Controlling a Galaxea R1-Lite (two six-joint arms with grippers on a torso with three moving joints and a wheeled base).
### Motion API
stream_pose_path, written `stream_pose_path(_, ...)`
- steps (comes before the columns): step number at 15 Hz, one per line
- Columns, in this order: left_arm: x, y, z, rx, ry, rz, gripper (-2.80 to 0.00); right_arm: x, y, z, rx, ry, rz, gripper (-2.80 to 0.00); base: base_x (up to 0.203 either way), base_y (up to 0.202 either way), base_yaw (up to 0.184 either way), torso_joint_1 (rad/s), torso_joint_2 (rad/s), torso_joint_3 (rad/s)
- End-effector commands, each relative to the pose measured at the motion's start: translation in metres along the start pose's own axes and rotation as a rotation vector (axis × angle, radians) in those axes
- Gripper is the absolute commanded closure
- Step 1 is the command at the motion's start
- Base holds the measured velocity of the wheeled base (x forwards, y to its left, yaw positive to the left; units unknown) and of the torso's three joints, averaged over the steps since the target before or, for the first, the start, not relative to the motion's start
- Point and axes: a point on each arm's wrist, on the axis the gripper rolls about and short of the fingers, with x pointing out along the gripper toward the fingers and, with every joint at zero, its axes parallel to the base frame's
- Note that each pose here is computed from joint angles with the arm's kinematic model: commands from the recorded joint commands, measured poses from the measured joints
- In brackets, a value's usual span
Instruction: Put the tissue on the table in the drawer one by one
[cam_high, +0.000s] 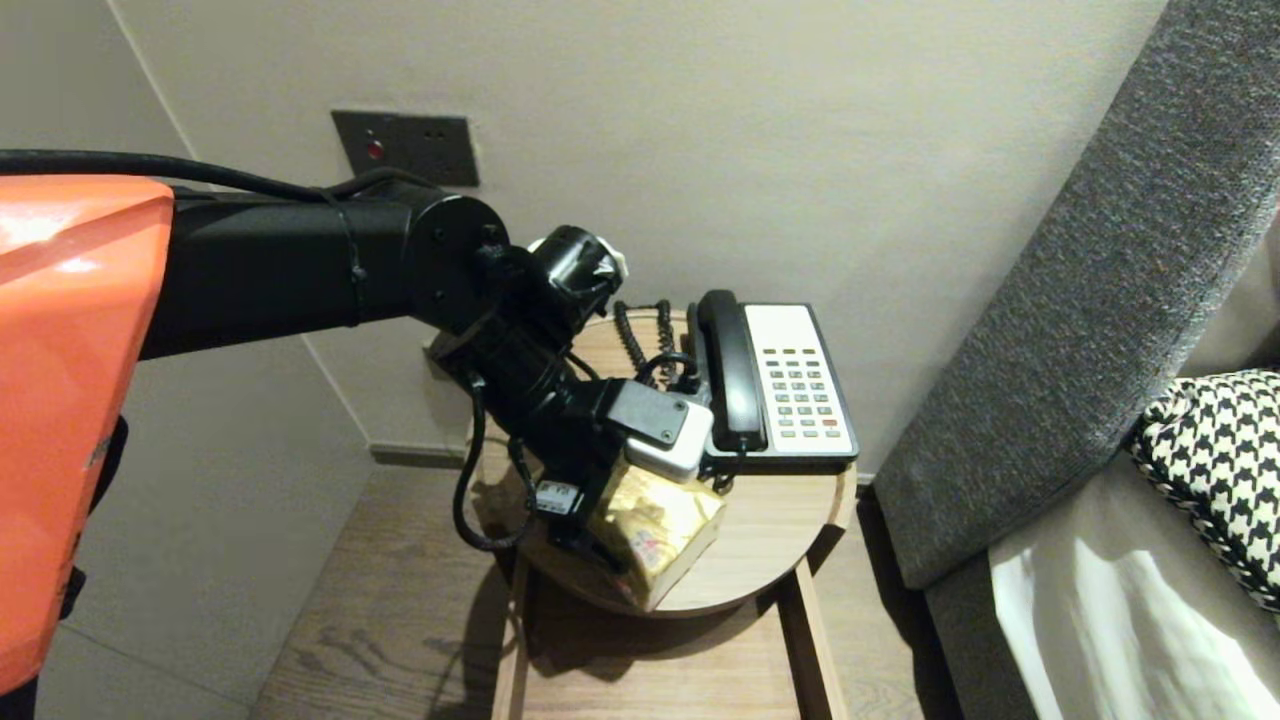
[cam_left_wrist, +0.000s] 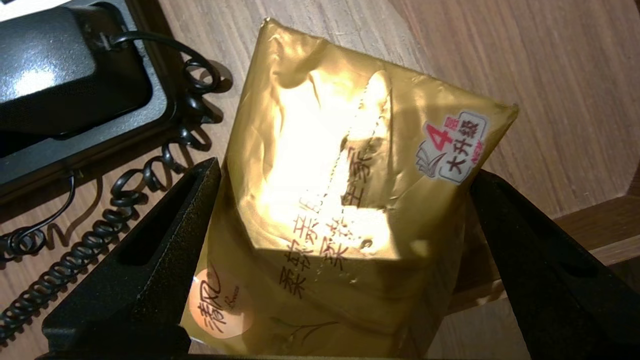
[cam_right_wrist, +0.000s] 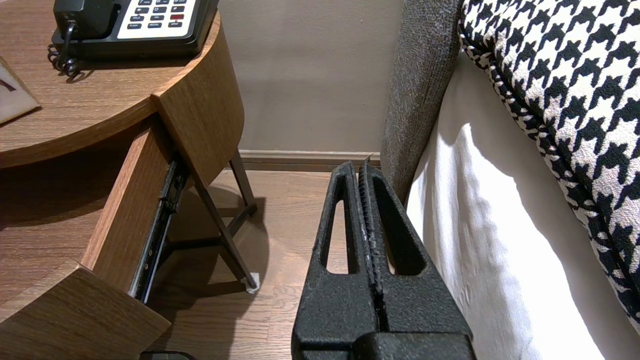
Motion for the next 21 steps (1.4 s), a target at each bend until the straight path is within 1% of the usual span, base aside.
stream_pose_path(1,0.002,0.001,-0.001,0.009,-0.001,0.004,-2.8,0.002,0.0,-0.011,0.0,0.038,-0.001,0.0,0.0,0.0,0.0,0.0,0.0,0.0)
stream_pose_path(7,0.01,0.001,-0.004,0.002,0.019,-0.016,-2.8,0.002,0.0,-0.011,0.0,0.038,-0.001,0.0,0.0,0.0,0.0,0.0,0.0,0.0)
stream_pose_path(12,0.013,0.001,-0.006,0.0,0.018,-0.024,-2.8,0.002,0.0,-0.011,0.0,0.038,-0.001,0.0,0.0,0.0,0.0,0.0,0.0,0.0)
stream_pose_path(13,0.014,0.002,-0.006,0.0,0.018,-0.024,0.0,0.002,0.0,-0.011,0.0,0.038,-0.001,0.0,0.0,0.0,0.0,0.0,0.0,0.0)
stream_pose_path(18,0.013,0.002,-0.006,0.0,0.019,-0.021,0.0,0.002,0.0,-0.011,0.0,0.038,-0.001,0.0,0.0,0.0,0.0,0.0,0.0,0.0)
stream_pose_path(21,0.007,0.0,-0.003,0.001,0.019,-0.015,0.0,0.002,0.0,-0.011,0.0,0.038,-0.001,0.0,0.0,0.0,0.0,0.0,0.0,0.0)
